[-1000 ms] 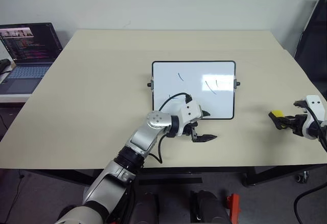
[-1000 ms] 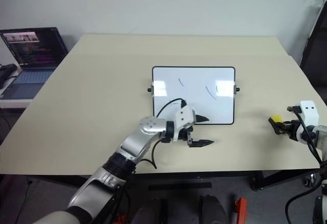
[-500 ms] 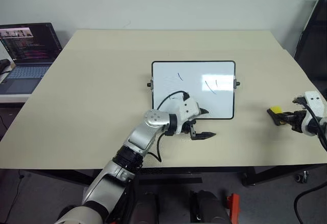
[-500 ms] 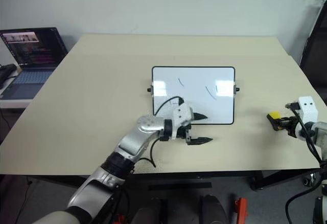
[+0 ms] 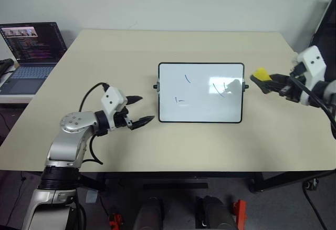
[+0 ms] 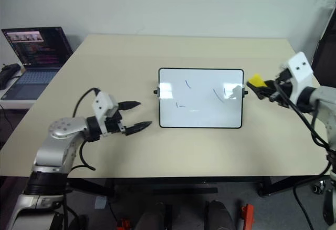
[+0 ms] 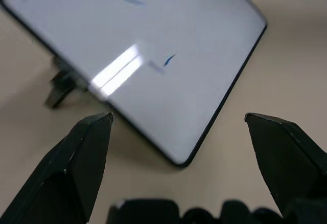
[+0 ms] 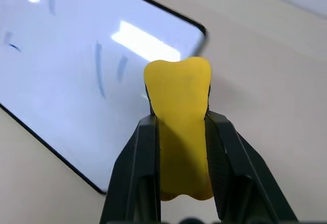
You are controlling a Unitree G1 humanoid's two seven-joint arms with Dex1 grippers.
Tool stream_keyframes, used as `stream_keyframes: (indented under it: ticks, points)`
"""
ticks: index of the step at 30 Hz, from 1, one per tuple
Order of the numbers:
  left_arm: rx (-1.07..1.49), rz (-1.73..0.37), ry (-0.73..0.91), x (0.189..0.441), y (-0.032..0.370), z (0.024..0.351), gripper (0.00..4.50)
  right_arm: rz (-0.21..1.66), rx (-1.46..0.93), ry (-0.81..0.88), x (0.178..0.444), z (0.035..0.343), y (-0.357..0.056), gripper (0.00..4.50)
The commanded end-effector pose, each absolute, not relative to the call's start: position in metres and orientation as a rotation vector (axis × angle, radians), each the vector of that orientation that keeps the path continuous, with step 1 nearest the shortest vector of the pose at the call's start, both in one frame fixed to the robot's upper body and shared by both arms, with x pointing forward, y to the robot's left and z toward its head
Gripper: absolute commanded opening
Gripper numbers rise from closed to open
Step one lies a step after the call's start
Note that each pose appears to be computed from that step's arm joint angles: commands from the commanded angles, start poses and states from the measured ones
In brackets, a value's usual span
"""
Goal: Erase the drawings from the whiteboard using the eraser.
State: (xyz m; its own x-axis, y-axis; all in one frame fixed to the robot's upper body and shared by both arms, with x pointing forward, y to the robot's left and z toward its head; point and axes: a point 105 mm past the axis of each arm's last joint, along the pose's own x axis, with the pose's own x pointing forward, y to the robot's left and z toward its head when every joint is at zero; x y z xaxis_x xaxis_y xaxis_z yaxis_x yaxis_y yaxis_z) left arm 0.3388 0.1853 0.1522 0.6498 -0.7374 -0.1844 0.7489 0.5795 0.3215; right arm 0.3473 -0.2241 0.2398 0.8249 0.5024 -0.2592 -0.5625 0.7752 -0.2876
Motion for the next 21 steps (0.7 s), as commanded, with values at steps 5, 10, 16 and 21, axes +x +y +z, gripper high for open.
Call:
stream_keyframes:
  ticks: [5, 10, 16, 21]
  points:
    - [0.405, -0.805, -0.169, 0.330, 0.198, 0.195, 4.50, 0.733, -0.432, 0.089, 0.351, 0.251, -0.170, 0.86]
    - [0.428, -0.818, -0.152, 0.327, 0.198, 0.198, 4.50, 0.749, -0.425, 0.082, 0.355, 0.251, -0.163, 0.86]
    - [0.427, -0.848, -0.137, 0.325, 0.194, 0.204, 4.50, 0.752, -0.438, 0.072, 0.358, 0.253, -0.163, 0.86]
    - [0.419, -0.856, -0.122, 0.324, 0.191, 0.201, 4.50, 0.761, -0.444, 0.017, 0.360, 0.266, -0.156, 0.86]
